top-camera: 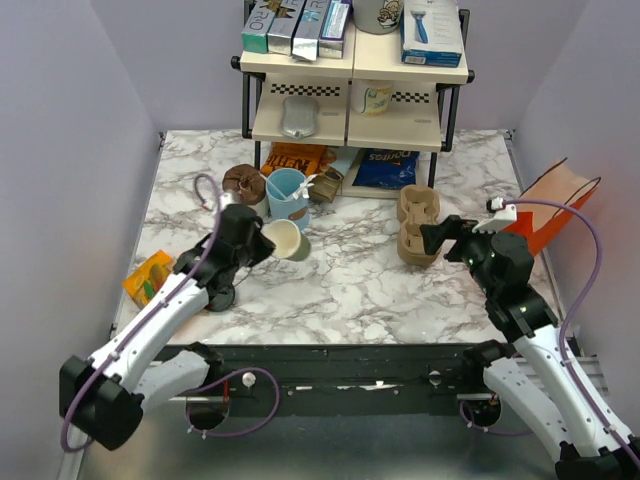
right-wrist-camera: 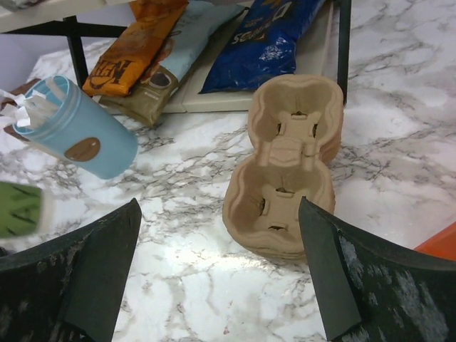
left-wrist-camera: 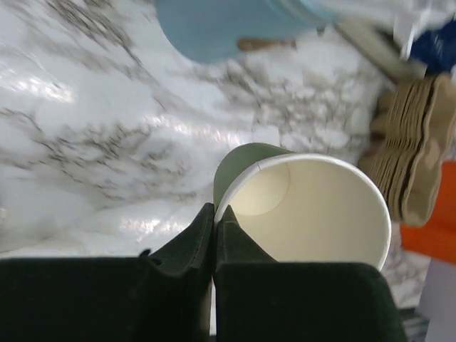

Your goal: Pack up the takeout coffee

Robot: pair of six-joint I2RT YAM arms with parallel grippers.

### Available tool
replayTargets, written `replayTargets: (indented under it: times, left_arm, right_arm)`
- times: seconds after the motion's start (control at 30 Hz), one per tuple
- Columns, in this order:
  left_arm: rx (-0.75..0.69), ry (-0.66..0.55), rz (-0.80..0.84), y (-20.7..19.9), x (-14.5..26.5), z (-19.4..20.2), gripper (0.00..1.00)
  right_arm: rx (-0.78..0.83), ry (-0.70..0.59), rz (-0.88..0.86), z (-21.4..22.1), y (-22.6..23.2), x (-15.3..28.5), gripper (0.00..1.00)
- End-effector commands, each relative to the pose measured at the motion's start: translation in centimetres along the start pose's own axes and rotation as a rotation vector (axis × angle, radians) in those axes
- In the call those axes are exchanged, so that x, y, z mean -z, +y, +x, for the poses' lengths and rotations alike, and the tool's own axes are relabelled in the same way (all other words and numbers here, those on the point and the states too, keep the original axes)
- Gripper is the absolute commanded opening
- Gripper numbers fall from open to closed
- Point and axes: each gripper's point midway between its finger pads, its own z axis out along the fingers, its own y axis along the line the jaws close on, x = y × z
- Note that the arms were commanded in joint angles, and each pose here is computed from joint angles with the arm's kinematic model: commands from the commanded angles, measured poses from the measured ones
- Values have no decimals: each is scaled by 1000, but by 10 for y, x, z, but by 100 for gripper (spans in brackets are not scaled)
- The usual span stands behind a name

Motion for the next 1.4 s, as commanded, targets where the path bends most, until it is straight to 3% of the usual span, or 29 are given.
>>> replayTargets:
  times: [0.0, 0.37, 0.7, 0.9, 1.0, 1.1, 1.2, 1.33, 1.37]
  left_arm:
    - [-109, 124, 106, -45, 3, 45, 0]
    - [-244, 192, 165, -104, -19, 94, 0]
    - [-348, 264, 41, -102, -62, 128, 1]
    - [-392, 313, 18, -101, -73, 143, 8]
    - [-416, 328, 18, -102, -74, 148, 15]
    - [-448, 331, 15, -101, -73, 148, 40]
    - [-466, 315, -4, -96, -68, 141, 50]
    - [-465, 271, 25, -98, -49, 124, 76]
    - [-453, 240, 44, -101, -37, 113, 87]
  right_arm:
    - [-80, -33, -5, 3, 0, 4, 100]
    - [-32, 17, -8, 16, -2, 1, 100]
    - [-15, 60, 62, 31, -17, -6, 100]
    - [-8, 82, 84, 36, -21, -10, 100]
    - [2, 100, 89, 38, -21, -11, 100]
    - [8, 110, 103, 41, -24, -12, 100]
    - [12, 121, 118, 44, -27, -12, 100]
    - [14, 114, 109, 41, -26, -10, 100]
    - [13, 114, 104, 43, -25, -10, 100]
